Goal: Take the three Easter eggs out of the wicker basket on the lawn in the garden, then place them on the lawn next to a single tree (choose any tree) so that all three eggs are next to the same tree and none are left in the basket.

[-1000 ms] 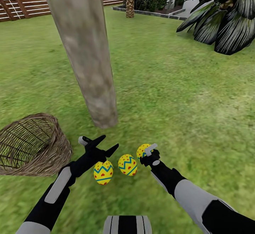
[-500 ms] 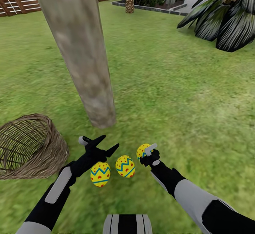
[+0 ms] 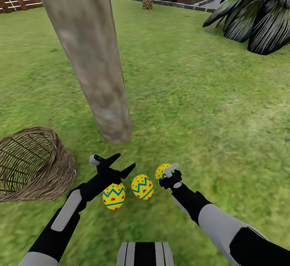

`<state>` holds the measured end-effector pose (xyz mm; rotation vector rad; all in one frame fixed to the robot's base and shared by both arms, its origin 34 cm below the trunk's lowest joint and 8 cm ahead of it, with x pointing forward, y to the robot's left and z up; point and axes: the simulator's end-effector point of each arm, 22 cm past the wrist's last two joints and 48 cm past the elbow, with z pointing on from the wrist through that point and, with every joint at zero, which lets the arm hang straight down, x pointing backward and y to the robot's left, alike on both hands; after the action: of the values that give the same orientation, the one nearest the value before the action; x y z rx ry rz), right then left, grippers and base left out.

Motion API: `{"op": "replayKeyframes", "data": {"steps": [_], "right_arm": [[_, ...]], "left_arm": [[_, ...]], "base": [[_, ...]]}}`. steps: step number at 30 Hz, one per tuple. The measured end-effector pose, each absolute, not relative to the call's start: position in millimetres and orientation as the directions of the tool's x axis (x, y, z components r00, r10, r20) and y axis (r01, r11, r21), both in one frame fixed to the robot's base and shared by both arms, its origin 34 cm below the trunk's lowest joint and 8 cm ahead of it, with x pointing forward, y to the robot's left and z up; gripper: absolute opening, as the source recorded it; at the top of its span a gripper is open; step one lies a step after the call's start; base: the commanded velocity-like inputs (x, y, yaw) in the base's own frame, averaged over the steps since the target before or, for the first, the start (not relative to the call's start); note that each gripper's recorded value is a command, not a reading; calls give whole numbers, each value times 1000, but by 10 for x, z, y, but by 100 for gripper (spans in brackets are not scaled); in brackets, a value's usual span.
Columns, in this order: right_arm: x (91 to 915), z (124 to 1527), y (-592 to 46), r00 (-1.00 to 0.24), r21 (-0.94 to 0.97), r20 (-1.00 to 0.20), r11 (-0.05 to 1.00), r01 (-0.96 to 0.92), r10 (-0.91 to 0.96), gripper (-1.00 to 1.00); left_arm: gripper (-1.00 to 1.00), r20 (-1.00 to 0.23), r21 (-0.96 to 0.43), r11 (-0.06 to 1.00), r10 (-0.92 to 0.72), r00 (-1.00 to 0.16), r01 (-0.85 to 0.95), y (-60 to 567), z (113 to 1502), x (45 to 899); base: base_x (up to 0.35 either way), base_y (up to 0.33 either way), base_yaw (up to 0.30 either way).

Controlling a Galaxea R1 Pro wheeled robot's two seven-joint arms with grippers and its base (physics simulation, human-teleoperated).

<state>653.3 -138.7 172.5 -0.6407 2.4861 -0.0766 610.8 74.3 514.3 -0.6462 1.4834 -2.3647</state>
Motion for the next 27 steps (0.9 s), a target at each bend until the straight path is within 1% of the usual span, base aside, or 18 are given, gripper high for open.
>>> {"op": "replayKeyframes", "data": {"steps": [4,8,27], "right_arm": [[6536,1727,-1389,-725,-189,-512,884,-427,-460,-100],[6466,1620,-1485,-740,-215,-487,885,-414,-464,-100],[6318,1389,-1427,-760,-194,-459,887,-420,-460,-100]], "left_arm": [[100,224,-900,-437,-454,-862,-3,743,5146,6109],[100,234,-900,-436,-454,-860,-14,741,5078,6109],[100,268,-898,-437,-454,-849,-50,742,4855,6108]], "base": [[0,0,0],[0,0,0],[0,0,0]]}}
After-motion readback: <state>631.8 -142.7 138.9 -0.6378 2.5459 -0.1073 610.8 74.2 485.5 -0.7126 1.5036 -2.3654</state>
